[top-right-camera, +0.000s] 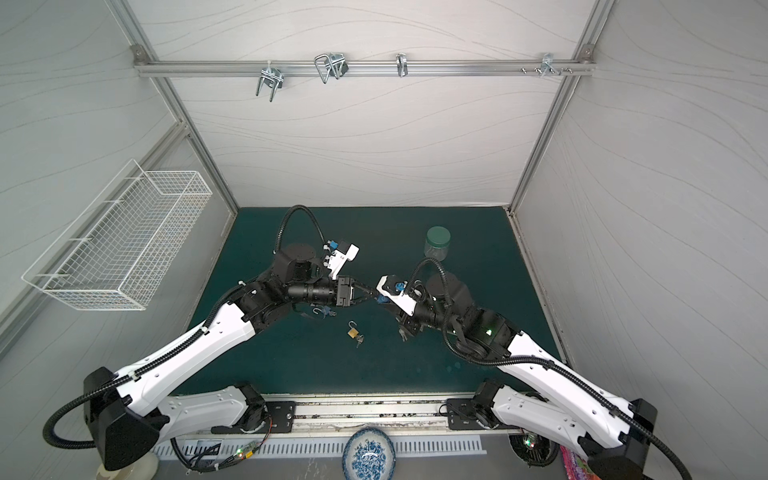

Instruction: Lock with the key

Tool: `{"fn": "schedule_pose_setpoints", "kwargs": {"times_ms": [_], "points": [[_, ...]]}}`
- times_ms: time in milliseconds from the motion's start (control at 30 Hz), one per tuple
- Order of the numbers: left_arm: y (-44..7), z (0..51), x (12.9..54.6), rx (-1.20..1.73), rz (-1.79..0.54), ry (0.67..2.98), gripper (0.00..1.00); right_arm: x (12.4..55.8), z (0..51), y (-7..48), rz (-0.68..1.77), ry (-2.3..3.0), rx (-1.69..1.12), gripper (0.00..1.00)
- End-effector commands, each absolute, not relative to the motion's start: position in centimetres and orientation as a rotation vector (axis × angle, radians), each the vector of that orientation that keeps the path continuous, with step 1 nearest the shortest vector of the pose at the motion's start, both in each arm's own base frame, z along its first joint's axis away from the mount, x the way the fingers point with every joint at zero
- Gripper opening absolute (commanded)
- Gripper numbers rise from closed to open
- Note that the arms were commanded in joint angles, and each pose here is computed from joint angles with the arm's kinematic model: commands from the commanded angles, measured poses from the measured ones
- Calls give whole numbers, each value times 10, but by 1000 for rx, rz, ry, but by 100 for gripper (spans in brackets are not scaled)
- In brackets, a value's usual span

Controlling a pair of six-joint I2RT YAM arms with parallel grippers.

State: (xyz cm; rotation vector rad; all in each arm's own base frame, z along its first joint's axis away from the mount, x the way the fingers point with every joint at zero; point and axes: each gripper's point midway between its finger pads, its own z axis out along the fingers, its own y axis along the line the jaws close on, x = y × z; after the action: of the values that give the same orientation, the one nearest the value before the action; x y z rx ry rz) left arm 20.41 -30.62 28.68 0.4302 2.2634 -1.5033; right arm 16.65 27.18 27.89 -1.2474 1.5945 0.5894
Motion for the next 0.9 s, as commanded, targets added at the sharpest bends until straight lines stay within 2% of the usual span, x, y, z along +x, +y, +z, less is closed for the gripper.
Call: {"fn": "schedule_pose_setpoints", "kwargs": {"times_ms": [0, 867], "points": [[-309, 298, 202, 476, -1525, 2205, 24, 166, 290, 274, 600, 1580, -1239, 0], [-302, 297, 213, 414, -1433, 2207, 0, 157, 289, 272, 631, 1564, -1256, 0]]}}
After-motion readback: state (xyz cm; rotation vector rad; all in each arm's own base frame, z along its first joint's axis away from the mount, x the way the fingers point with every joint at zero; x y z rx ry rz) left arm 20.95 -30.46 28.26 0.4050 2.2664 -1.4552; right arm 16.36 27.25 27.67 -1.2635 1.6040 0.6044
